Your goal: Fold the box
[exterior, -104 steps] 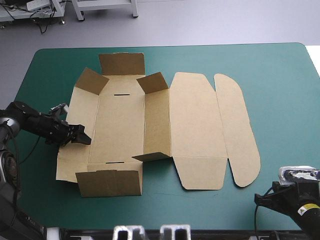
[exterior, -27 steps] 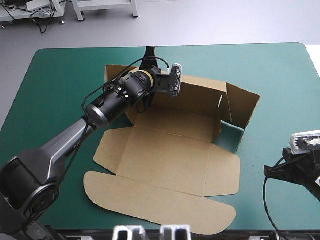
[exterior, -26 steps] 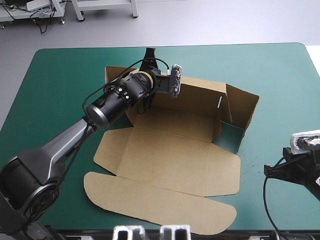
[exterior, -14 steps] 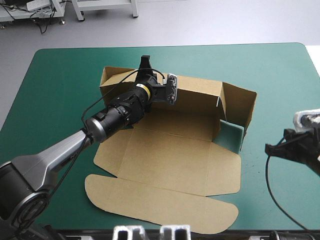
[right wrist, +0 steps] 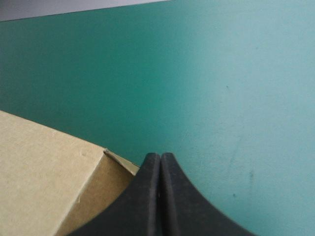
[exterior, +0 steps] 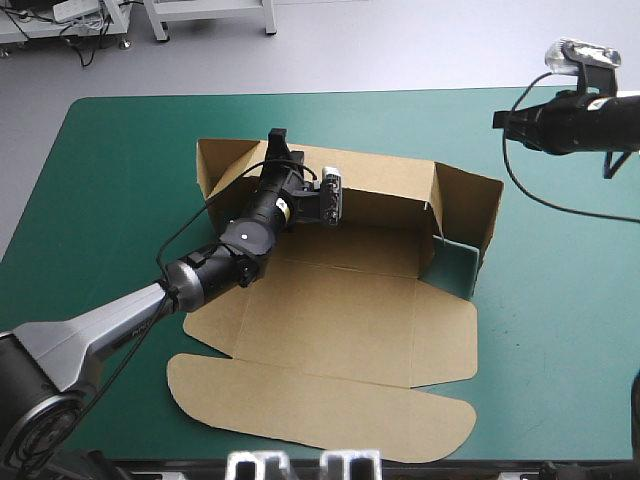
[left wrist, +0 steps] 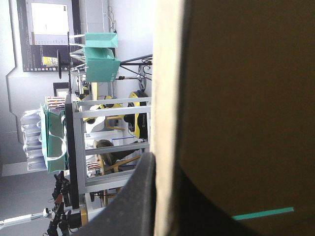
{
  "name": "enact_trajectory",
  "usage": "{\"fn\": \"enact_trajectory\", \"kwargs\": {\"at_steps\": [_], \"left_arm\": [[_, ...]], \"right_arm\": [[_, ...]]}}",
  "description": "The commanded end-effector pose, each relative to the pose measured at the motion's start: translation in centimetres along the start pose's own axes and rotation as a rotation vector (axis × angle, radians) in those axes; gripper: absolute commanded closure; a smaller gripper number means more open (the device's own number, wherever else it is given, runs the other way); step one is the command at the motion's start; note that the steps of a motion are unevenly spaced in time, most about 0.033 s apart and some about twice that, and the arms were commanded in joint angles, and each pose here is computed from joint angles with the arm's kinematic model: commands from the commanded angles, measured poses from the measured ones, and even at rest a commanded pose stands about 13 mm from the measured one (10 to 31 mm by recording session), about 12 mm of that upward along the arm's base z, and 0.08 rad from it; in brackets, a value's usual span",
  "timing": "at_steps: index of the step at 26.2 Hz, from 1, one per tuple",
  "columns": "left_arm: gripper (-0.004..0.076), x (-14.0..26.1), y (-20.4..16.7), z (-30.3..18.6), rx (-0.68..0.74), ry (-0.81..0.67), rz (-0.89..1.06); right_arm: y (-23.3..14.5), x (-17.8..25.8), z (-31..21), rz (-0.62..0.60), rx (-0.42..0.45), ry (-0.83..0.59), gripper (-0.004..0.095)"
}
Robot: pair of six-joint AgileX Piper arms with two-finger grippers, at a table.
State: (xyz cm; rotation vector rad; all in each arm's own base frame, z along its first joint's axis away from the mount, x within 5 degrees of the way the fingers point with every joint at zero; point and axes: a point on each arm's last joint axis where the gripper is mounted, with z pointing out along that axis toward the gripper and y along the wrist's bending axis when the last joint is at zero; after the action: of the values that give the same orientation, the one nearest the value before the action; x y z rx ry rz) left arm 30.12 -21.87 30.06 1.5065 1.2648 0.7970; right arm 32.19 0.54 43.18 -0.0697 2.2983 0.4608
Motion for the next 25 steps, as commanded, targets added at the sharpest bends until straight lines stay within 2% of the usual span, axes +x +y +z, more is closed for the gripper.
{"fn": "enact_trajectory", "kwargs": {"at_steps": [1,3,6,11,18,25], "left_arm": [[0.0734,0.1,2.3,-1.4,-0.079,0.001,-0.025],[0.0734,0.1,2.3,-1.4,-0.080,0.001,-0.023],[0.0734,0.1,2.3,-1.4,-0.084,0.000,-0.023],[0.0734,0.2,2.3,-1.4,-0.089,0.008,-0.019],[0.0734,0.2,2.4,-1.4,-0.092,0.015,-0.019],[0.0734,0.2,2.4,-1.4,-0.091,0.014,-0.019]], "right_arm": [[0.2,-1.7,1.7,0.022,-0.107,0.034,0.0923],[-0.6,-0.9,4.0,0.040,-0.122,0.154,0.0922],[-1.0,1.0,5.7,0.012,-0.065,0.274,0.0923],[-1.0,3.1,7.3,0.032,-0.140,0.346,0.0923],[-0.1,5.2,6.8,0.010,-0.236,0.325,0.0923],[-0.3,9.8,6.4,-0.027,-0.215,0.175,0.0923]]}}
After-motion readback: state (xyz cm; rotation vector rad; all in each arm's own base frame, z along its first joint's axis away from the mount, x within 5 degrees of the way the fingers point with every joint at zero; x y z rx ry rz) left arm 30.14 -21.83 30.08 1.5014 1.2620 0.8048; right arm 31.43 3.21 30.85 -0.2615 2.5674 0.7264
